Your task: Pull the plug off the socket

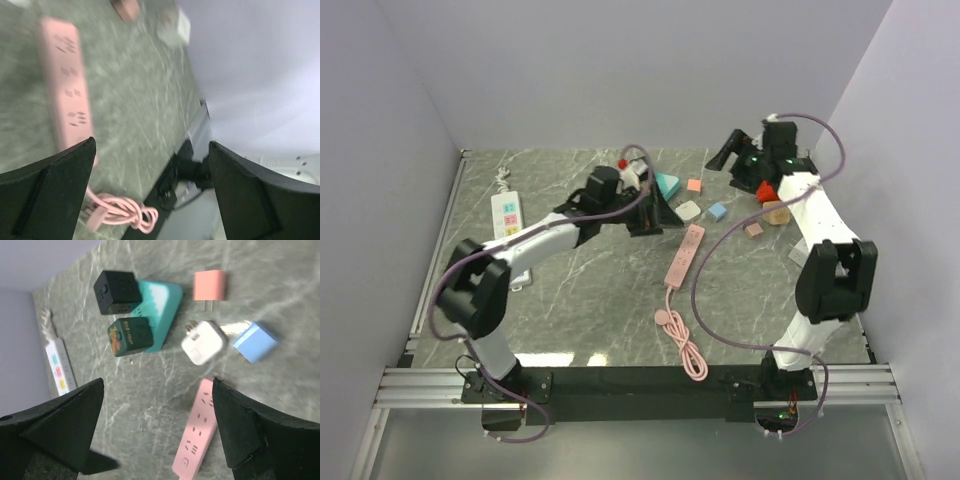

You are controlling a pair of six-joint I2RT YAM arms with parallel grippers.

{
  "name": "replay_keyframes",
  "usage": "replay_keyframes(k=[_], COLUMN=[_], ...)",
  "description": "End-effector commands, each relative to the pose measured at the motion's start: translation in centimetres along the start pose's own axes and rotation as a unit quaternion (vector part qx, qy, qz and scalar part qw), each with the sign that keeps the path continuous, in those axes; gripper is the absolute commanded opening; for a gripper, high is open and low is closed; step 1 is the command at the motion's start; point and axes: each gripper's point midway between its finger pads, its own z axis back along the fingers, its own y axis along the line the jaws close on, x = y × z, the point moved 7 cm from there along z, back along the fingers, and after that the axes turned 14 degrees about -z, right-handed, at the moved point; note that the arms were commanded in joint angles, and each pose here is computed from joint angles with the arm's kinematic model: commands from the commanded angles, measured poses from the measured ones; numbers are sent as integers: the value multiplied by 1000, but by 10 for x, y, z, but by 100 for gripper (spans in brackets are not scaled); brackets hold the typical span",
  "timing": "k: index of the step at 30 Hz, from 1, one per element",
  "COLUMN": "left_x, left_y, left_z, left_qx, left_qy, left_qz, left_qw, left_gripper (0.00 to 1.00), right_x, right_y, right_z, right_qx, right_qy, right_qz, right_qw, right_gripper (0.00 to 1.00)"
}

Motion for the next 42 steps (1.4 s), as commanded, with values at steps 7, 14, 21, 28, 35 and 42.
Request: replay_keyframes(k=[7,14,21,28,35,42], left_x=[31,22,7,-2,-7,-15], left_y=[55,83,89,93,101,110], left_z=[101,137,145,155,160,159], left_qx=[159,195,207,223,230,233], left_qy=[-151,-179,-179,-173,-167,-160], left_qz=[48,77,88,93,101,108], left_qw=[975,961,958,955,954,953], left_gripper=[99,99,99,99,99,99], right_x=[-55,-87,-107,-117,-130,-139], right_y=[63,75,80,73,64,63], right_z=[-58,-107,-143,-173,-190,-194], right_qx=[-30,-98,-151,-173,-168,-142], right_qy=[77,39,-30,-29,-6,31], right_qz=[190,268,326,356,369,369], right_qw=[978,958,933,918,914,918], right_gripper=[95,100,100,100,93,30])
